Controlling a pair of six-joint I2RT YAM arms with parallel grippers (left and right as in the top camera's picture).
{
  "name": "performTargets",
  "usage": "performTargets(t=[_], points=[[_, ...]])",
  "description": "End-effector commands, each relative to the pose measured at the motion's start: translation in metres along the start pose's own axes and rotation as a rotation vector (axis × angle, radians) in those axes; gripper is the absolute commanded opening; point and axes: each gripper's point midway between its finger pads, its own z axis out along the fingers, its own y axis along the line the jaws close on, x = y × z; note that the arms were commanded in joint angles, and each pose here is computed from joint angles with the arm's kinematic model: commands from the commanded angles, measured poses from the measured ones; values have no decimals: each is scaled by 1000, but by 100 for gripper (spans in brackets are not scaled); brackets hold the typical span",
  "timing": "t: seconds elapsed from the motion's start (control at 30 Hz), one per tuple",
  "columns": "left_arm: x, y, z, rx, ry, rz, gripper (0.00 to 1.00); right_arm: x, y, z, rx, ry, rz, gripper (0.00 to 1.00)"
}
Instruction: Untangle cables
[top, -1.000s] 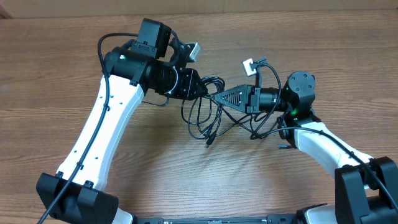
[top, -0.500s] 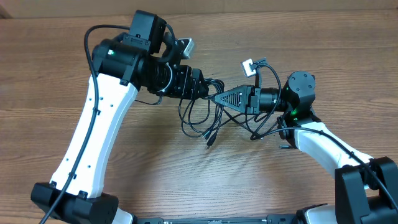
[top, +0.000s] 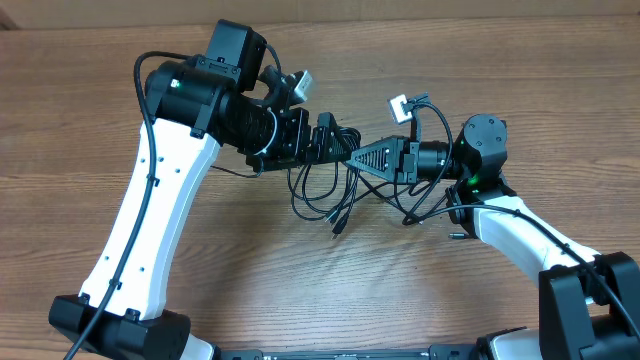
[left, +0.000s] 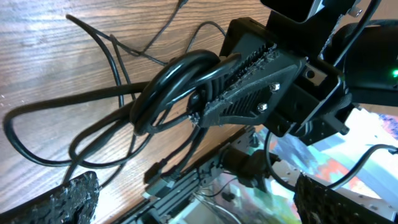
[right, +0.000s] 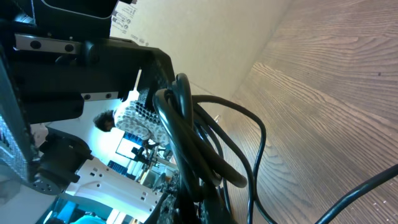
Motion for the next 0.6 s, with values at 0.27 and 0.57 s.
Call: performTargets(t=[0.27,0.57], points=[[-10,22,0,-139,-72,-206,100,-3,4,0,-4,-6,-28,4],[-25,13,13,-217,-174,-233,100,-3,3,-1,-1,-10,-29,4]])
